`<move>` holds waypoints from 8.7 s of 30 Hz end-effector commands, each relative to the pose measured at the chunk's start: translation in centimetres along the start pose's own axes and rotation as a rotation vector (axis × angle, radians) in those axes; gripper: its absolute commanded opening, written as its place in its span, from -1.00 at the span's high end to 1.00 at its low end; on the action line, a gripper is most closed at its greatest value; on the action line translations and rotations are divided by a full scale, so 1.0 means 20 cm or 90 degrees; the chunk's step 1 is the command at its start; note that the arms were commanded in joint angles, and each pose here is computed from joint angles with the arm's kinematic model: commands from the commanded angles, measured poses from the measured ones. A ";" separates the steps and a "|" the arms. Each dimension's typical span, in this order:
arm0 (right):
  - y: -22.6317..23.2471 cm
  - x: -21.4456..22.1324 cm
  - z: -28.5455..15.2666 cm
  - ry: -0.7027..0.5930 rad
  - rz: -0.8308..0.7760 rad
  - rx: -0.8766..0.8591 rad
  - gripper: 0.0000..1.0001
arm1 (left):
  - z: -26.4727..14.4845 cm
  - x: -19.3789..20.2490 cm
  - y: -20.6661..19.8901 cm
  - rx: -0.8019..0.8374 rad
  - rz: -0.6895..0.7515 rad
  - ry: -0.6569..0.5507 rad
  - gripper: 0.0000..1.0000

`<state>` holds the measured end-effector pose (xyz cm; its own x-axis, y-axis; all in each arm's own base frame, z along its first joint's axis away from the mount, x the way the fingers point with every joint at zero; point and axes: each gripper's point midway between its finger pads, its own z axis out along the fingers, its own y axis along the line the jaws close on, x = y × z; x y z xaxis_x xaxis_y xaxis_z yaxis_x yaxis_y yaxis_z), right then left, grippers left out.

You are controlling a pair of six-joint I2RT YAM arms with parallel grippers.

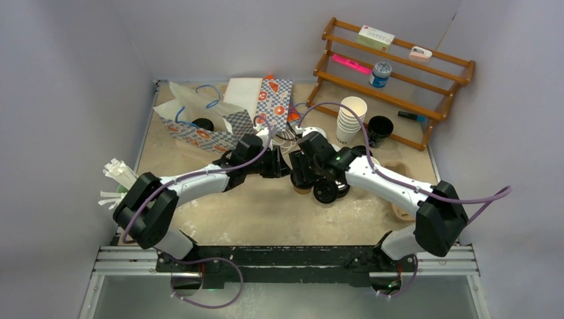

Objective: Pack the takeout coffee

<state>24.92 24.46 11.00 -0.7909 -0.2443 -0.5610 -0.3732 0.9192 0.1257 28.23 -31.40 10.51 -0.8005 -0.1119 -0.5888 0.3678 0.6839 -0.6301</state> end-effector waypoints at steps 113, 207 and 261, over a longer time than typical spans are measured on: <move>0.02 -0.23 -0.24 -0.040 -0.001 0.037 0.28 | -1.62 -0.93 -0.04 -0.529 -0.301 -0.436 -0.68; -0.07 -0.63 -0.54 -0.128 0.032 0.029 0.31 | -1.22 -0.81 0.19 -0.359 0.262 0.027 -0.91; -0.03 -0.67 -0.55 -0.117 0.028 0.009 0.31 | -0.99 -0.97 0.41 -0.331 0.536 0.047 -0.72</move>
<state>30.13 23.71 26.12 -0.7179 -0.1515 -0.6795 -0.3253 0.9359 0.1350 36.88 -9.71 27.58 -0.4134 0.5393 -0.7336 0.5487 0.7905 0.2719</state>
